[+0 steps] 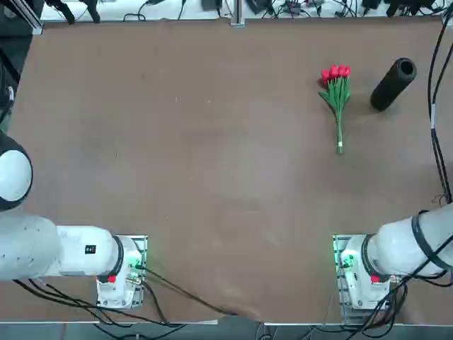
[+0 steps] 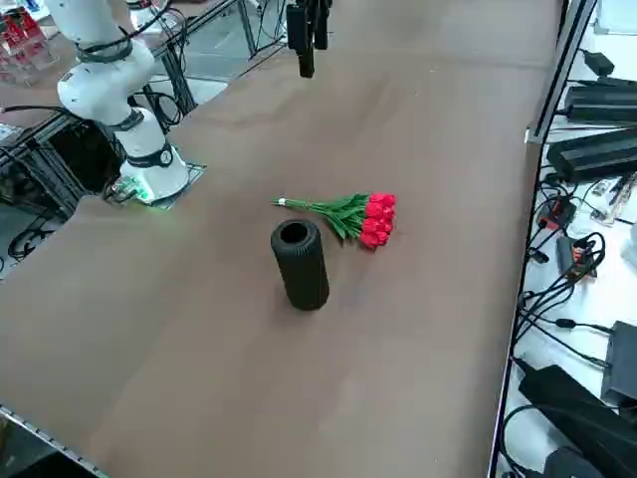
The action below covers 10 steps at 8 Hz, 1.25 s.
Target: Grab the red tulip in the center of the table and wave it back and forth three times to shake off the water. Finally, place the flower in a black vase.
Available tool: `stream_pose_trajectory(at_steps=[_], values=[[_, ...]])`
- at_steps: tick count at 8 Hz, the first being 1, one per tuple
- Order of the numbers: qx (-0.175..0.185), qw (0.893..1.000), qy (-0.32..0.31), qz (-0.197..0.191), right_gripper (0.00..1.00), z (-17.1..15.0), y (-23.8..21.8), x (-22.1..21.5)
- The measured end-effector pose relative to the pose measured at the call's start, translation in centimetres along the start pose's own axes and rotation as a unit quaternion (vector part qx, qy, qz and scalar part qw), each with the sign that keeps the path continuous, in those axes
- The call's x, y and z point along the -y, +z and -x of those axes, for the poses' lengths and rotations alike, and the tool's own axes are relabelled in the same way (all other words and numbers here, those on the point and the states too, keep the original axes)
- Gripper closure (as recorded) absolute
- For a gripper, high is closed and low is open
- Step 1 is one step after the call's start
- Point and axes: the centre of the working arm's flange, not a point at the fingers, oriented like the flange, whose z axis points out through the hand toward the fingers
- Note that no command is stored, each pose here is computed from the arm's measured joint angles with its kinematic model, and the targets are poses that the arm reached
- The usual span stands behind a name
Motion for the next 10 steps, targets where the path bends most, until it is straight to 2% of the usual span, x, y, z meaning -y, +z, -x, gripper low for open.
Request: stream_pose_trajectory(at_steps=[7,10], values=[[0.001,1.000,0.001,0.008,0.00,0.0,0.0,-0.2],[0.020,1.000,0.002,0.009,0.00,-0.3,1.1,-0.4]])
